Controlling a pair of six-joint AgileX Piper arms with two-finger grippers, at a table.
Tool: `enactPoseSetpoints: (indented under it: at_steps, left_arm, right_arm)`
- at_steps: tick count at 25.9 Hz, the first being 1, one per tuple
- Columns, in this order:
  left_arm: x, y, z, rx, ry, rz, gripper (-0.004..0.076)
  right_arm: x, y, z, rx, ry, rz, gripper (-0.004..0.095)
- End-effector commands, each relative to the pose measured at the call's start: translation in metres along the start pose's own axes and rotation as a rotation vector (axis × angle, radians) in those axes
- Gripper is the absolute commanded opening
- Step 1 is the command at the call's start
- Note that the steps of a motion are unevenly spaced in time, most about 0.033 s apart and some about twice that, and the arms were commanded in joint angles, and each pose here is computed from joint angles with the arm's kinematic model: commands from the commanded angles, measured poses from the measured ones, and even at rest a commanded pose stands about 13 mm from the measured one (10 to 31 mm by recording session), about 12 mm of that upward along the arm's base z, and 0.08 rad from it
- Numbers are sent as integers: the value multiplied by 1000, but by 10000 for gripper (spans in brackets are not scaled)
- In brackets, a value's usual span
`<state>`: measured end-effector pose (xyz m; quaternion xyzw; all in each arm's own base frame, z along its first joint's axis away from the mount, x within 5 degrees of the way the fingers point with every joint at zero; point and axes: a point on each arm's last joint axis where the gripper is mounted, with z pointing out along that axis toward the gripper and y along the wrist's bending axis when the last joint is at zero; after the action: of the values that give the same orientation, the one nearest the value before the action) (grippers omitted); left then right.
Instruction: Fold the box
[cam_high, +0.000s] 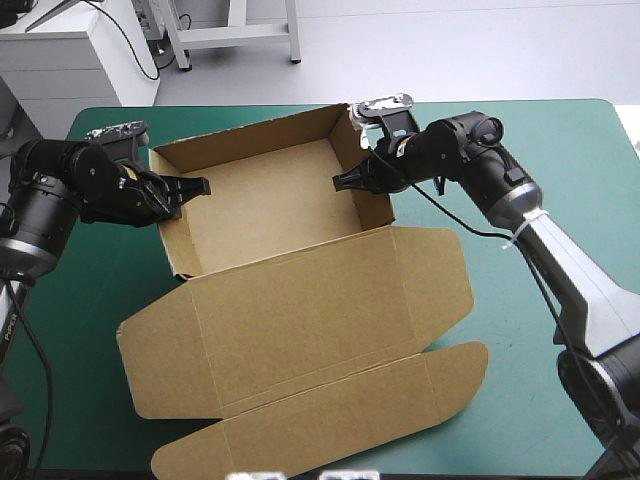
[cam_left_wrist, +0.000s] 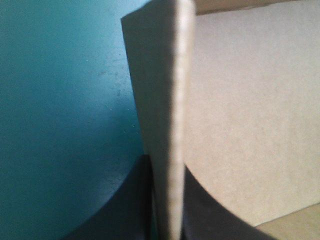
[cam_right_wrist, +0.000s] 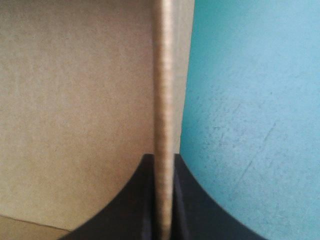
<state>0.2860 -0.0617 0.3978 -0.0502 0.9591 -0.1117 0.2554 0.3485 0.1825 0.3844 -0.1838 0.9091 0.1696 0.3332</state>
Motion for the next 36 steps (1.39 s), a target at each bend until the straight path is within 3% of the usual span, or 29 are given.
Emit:
enactPoseSetpoints:
  at_steps: [1,8,19,25,36]
  left_arm:
    - [-15,-8,-31,-47,-127,90,-8]
    - [-35,-64,-12,-28,-132,245,-8]
    - [-32,-86,47,-37,5,292,-8]
    - [-28,-95,77,-2,71,285,-8]
    - [-10,-102,130,-26,196,310,-8]
  right_arm:
    - [-4,-1,-48,66,-53,-46,-8]
    - [15,-15,-78,261,106,-39,-10]
    - [70,-25,-33,251,295,47,-14]
    - [92,-27,-6,210,298,83,-14]
    - [94,-47,12,227,324,153,-14]
